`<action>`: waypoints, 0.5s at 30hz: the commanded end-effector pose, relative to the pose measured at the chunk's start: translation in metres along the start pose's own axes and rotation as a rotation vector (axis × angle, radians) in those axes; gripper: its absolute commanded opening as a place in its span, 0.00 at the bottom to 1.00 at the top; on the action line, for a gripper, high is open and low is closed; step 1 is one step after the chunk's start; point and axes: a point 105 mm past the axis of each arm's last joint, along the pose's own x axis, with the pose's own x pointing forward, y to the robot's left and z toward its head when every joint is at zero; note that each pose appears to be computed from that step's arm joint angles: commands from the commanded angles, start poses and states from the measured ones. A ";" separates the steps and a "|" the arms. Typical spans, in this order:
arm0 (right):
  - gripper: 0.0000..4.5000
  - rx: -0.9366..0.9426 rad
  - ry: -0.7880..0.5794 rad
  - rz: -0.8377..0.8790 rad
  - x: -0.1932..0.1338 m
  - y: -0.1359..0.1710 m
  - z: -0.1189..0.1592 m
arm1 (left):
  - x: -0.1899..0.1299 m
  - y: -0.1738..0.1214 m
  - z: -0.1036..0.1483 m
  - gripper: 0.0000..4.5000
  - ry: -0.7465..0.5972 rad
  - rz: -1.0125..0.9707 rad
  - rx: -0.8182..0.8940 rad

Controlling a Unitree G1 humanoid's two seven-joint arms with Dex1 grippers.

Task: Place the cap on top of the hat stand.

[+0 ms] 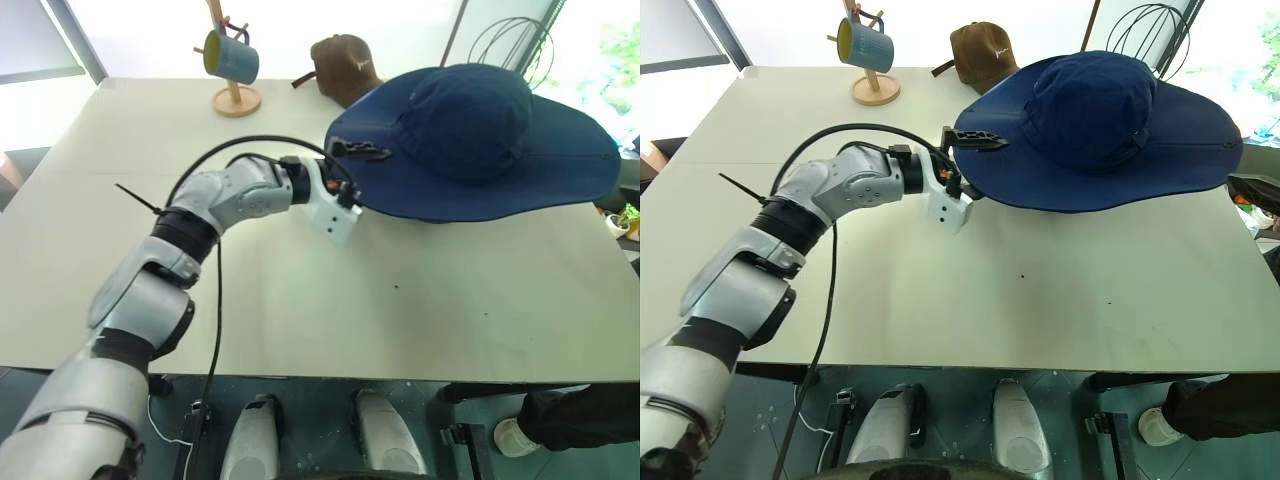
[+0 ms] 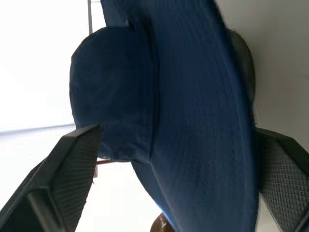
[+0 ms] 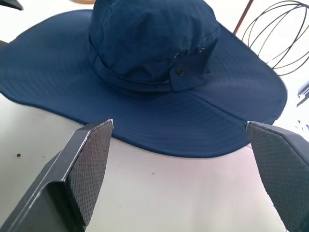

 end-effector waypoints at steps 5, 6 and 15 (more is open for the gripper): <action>1.00 -0.077 0.015 0.032 -0.004 -0.003 0.014 | -0.080 0.028 -0.032 0.99 0.138 0.037 -0.385; 1.00 -0.084 0.019 0.038 -0.005 -0.005 0.015 | -0.094 0.031 -0.037 0.99 0.152 0.039 -0.541; 1.00 -0.097 0.024 0.077 -0.019 -0.025 0.037 | -0.209 0.091 -0.039 0.99 -0.071 0.090 -1.512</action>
